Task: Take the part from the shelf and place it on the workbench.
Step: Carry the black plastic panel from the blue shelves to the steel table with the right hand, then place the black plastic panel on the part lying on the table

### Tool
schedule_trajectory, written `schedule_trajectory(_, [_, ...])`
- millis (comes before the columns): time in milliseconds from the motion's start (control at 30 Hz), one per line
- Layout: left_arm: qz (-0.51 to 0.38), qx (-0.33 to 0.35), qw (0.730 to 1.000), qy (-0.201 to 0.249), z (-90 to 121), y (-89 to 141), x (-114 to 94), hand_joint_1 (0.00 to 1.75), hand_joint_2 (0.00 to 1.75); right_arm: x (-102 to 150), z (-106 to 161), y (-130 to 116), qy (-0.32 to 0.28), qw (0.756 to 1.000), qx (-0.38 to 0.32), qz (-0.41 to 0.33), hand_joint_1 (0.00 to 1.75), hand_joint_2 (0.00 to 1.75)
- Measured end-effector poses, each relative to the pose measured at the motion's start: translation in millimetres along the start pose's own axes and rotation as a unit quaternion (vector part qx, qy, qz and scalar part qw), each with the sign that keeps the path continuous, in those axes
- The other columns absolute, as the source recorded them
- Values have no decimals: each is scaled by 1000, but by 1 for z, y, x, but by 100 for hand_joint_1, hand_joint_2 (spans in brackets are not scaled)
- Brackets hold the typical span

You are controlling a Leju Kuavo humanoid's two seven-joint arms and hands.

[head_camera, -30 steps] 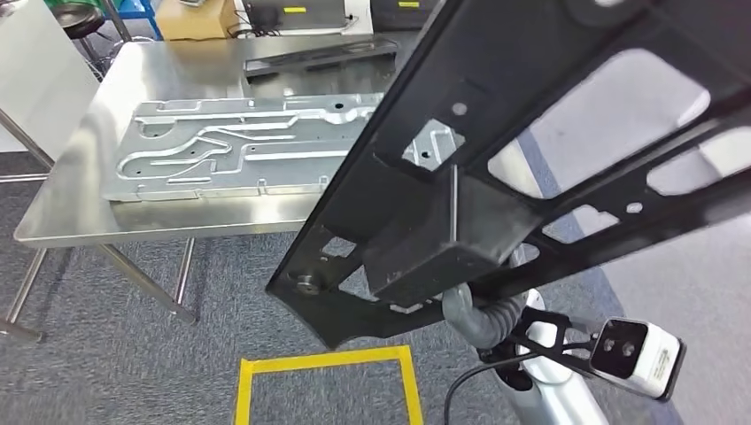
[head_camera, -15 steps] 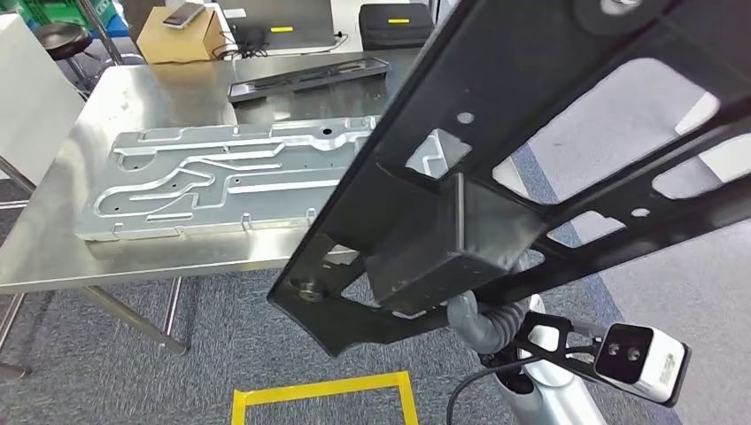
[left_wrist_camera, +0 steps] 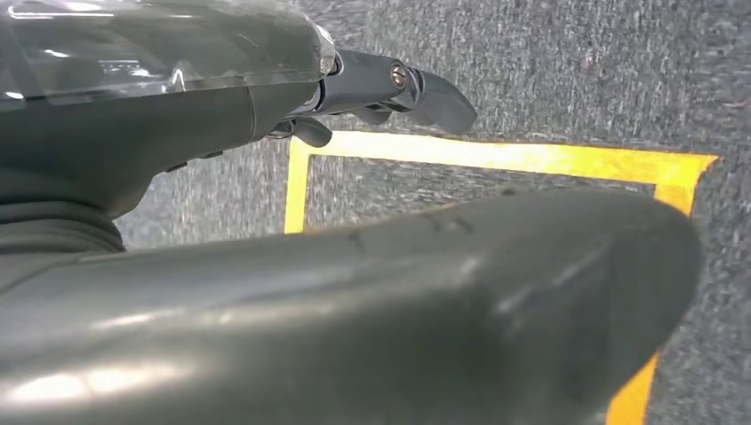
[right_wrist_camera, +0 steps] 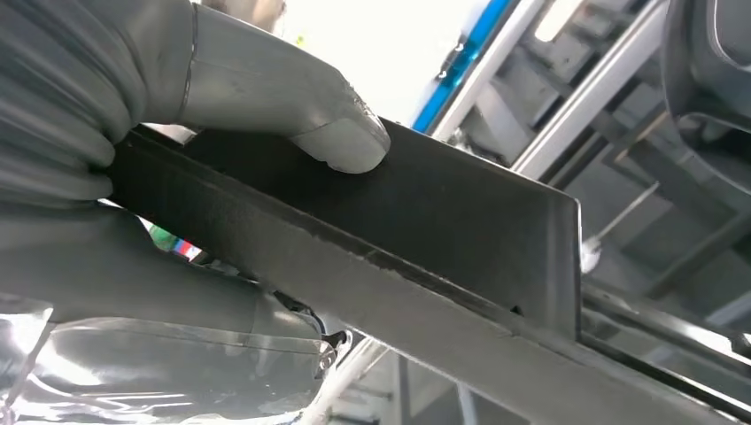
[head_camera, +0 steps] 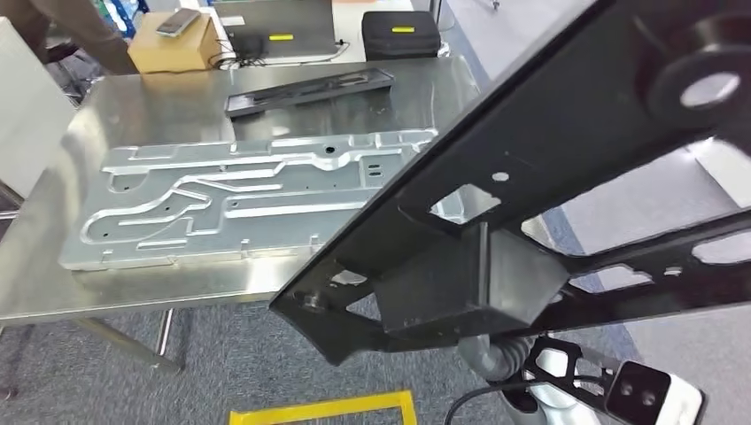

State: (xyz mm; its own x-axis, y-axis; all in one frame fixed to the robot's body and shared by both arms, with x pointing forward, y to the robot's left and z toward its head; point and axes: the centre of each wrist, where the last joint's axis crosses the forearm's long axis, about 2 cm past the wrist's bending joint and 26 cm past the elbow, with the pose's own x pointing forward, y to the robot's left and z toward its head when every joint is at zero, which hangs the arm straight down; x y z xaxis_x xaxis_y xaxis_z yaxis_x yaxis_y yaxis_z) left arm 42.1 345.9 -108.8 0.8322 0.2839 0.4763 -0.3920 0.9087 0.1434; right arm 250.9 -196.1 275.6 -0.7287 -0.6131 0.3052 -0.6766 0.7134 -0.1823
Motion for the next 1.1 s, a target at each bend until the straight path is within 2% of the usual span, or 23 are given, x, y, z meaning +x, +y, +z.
schedule_trajectory(233, [13, 4, 1000, -2, -1, 0, 2, 0, 0, 6, -9, 0, -8, 1000, 0, 20, 169, 175])
schedule_trajectory(400, [13, 9, 1000, 3, 1, 2, -3, 0, 0, 2, -6, -4, 17, 997, -7, 81, 169, 175])
schedule_trajectory(500, [6, 8, 1000, 1, 1, 2, -3, 0, 0, -18, -6, -25, 52, 989, -6, 141, 169, 175])
schedule_trajectory(600, [0, 4, 1000, -2, 0, 2, -1, 0, 0, -46, -8, -56, 116, 968, 1, 224, 169, 175])
schedule_trajectory(700, [-2, -3, 1000, -7, -1, 1, 2, 0, 0, -76, -16, -87, 190, 927, 15, 323, 169, 175])
schedule_trajectory(800, [-3, -6, 1000, -10, -1, 0, 3, 0, 0, -105, -24, -104, 262, 867, 41, 422, 169, 175])
schedule_trajectory(967, [-7, -14, 1000, -16, -2, -1, 6, 0, 0, -151, -50, -104, 331, 747, 144, 558, 169, 175])
schedule_trajectory(1100, [-13, -17, 1000, -18, -2, 0, 6, 0, 0, -175, -52, -94, 364, 677, 226, 598, 169, 175])
